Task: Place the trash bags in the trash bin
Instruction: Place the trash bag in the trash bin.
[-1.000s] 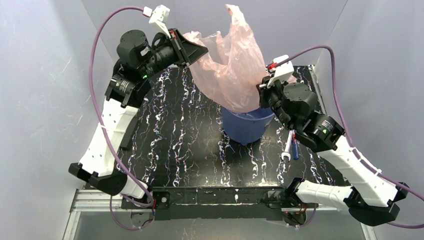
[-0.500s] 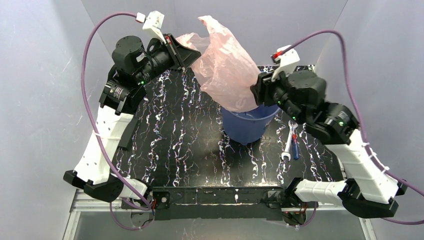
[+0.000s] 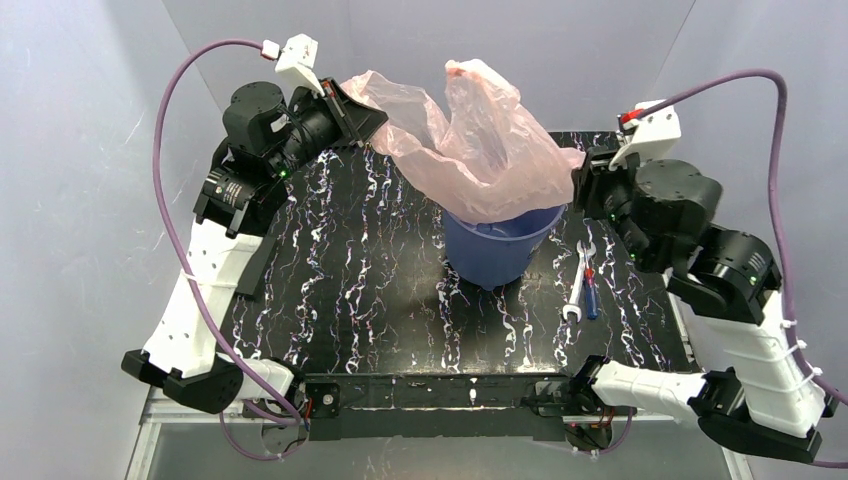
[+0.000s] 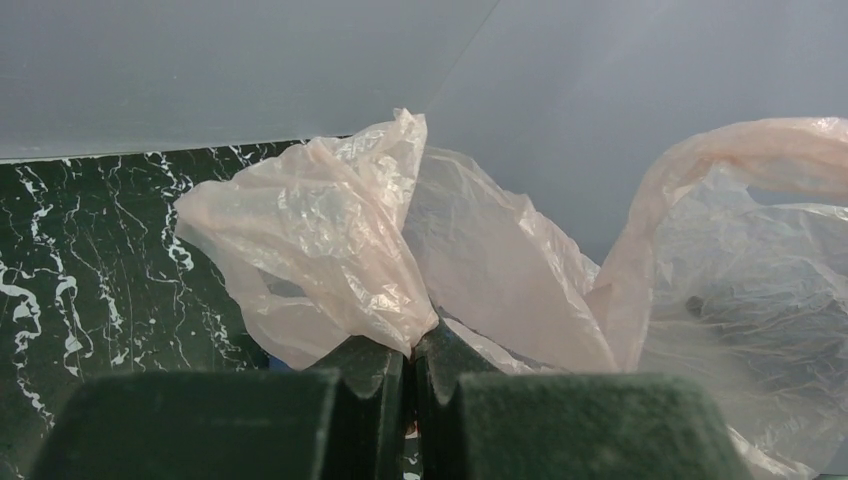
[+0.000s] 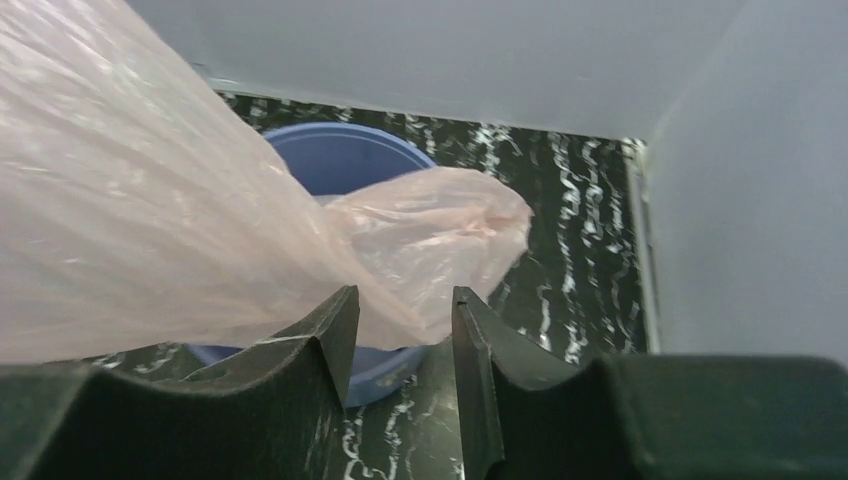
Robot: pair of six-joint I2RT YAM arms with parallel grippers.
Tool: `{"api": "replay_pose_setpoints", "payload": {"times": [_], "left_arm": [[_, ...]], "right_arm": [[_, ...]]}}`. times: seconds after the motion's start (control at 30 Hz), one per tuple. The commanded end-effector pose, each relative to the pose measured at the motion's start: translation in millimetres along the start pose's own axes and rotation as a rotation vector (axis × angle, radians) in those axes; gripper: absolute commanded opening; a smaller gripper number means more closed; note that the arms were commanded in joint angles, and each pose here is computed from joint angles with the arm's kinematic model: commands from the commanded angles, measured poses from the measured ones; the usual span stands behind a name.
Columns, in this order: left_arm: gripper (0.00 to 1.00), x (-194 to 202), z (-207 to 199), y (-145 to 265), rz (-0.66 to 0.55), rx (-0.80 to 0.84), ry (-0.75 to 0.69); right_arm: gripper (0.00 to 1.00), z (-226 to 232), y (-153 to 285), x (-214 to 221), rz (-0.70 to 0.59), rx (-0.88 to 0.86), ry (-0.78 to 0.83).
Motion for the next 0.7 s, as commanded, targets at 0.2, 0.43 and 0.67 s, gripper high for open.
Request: {"api": "replay_pose_setpoints", "payload": {"times": [0.2, 0.43, 0.67], "left_arm": [[0.0, -9.4, 1.9, 5.0, -0.034, -0.016, 0.014], [0.0, -7.2, 10.3, 9.1, -0.027, -0.068, 0.027], [0.0, -1.3, 19.9, 15.4, -0.023, -0.119, 0.049]], "right_arm": [[0.44, -13.8, -20.6, 5.7, 0.005, 0.267, 0.042], [0.45, -0.3, -29.9, -7.6, 0.038, 0.245, 0.093], [0.54, 0.1, -61.9, -7.5, 0.107, 0.266, 0.118]]}}
Point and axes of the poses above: each gripper's point midway between its finger pads, its own y axis back along the fingers, its own z axis along the line the jaws close on, x = y × z, the point moved 5 cm from there along y, back along the fingers, and after that the axes turned 12 degrees about -y, right-handed, at the moved point
